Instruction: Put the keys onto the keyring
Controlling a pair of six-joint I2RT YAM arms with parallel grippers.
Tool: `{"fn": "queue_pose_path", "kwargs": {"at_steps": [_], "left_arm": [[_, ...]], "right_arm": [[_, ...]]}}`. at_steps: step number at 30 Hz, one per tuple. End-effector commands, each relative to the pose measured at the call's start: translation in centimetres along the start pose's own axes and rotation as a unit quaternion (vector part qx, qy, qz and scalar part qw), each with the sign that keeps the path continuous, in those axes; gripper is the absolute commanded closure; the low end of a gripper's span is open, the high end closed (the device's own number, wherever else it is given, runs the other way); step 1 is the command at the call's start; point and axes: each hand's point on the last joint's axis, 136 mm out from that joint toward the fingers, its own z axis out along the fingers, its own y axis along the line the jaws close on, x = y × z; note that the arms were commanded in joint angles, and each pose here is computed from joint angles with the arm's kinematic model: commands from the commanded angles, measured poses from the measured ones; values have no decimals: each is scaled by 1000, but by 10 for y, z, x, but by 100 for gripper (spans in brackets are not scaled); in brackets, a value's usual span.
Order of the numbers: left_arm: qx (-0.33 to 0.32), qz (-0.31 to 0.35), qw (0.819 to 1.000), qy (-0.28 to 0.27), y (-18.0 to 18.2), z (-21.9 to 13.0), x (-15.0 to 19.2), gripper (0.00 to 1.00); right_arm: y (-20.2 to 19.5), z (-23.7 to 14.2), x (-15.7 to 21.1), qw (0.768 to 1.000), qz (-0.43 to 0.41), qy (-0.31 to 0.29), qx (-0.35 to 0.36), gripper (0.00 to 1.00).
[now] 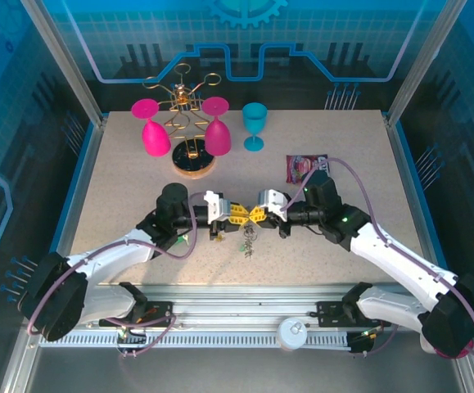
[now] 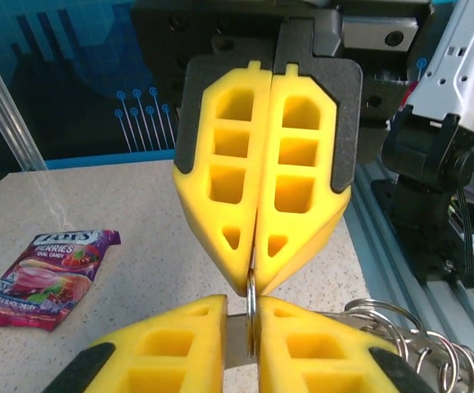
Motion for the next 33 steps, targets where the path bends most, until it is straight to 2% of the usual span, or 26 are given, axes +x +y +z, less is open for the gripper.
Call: {"fn": "queue_pose_path", "kwargs": {"at_steps": [1, 6, 9, 10, 11, 12, 14, 17, 22, 27, 33], "left_arm": [[5, 14, 999, 30, -1, 2, 0, 86], [11, 15, 998, 62, -1, 3, 6, 99], [10, 22, 998, 62, -1, 2, 5, 100], [10, 25, 998, 57, -2, 2, 4, 100], [8, 32, 998, 48, -2, 1, 2, 100], [9, 36, 999, 37, -4, 1, -1, 100], [10, 47, 999, 14, -6, 0, -7, 100], [14, 60, 998, -21, -10, -1, -14, 100], [26, 62, 996, -56, -15, 0, -18, 100], [36, 61, 995, -69, -18, 1, -22, 100], [38, 58, 995, -71, -18, 0, -22, 100]], "right_arm": [[9, 1, -5, 999, -21, 29, -21, 100], [12, 4, -3, 996, -34, 69, -33, 100], [11, 1, -13, 998, -33, 50, -29, 100], [9, -1, -16, 999, -30, 35, -21, 94], [7, -5, -20, 999, -26, 15, -14, 77], [5, -8, -24, 1000, -24, -9, -5, 68], [5, -13, -22, 999, -17, -46, 4, 64], [3, -17, -17, 997, -4, -73, 17, 63], [8, -14, 1, 998, -1, -66, 20, 68], [6, -11, 8, 998, -8, -55, 28, 70], [9, -11, -3, 997, -17, -73, 17, 72]]}}
